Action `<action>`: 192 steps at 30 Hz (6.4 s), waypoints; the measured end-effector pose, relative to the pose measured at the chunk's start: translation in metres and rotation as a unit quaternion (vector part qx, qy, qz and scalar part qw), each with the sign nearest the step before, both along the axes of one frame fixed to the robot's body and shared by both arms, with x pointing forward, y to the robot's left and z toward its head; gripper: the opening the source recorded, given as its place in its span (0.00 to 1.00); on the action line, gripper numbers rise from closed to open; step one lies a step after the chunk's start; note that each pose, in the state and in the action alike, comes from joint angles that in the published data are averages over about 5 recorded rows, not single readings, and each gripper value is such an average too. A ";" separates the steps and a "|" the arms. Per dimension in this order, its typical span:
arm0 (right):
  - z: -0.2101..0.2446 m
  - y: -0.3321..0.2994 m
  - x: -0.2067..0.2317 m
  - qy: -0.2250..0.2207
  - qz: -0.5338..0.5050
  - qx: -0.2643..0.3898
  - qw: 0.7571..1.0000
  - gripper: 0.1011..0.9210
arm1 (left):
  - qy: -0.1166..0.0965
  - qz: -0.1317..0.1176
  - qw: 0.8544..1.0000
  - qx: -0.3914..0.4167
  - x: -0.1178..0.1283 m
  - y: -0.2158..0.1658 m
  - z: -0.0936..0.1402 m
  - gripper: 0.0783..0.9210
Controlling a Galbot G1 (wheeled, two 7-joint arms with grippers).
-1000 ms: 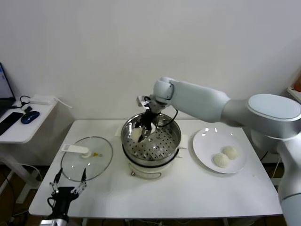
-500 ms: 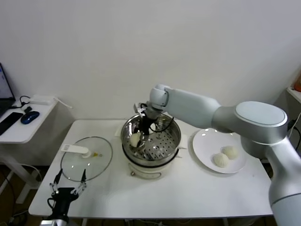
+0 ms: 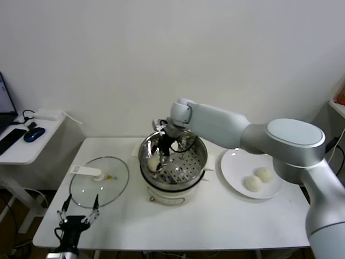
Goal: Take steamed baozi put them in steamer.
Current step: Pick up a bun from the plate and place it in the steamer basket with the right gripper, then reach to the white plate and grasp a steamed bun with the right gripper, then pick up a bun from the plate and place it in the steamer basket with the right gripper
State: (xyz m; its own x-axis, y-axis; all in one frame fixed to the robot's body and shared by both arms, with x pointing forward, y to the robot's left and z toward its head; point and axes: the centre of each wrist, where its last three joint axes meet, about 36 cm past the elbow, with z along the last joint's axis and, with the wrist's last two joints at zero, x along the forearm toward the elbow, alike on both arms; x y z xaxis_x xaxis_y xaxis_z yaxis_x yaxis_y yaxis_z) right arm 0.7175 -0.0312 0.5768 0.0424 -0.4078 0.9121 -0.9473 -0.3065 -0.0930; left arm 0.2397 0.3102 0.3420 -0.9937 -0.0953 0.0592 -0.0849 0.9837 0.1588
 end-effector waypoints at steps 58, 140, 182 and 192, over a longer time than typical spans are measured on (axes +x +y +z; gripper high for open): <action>-0.059 -0.392 -0.062 -0.021 -0.058 -0.177 0.982 0.88 | 0.006 -0.003 1.000 0.004 0.006 -0.007 0.003 0.88; 0.082 -0.244 -0.065 -0.217 0.260 -0.198 0.920 0.75 | 0.009 -0.003 1.000 0.004 0.018 -0.008 0.003 0.88; 0.045 0.022 -0.143 -0.274 0.617 -0.219 0.705 0.77 | 0.000 0.005 1.000 0.011 0.028 0.002 0.018 0.88; 0.028 0.017 -0.150 -0.267 0.629 -0.223 0.695 0.77 | 0.002 0.005 1.000 0.011 0.029 0.003 0.016 0.88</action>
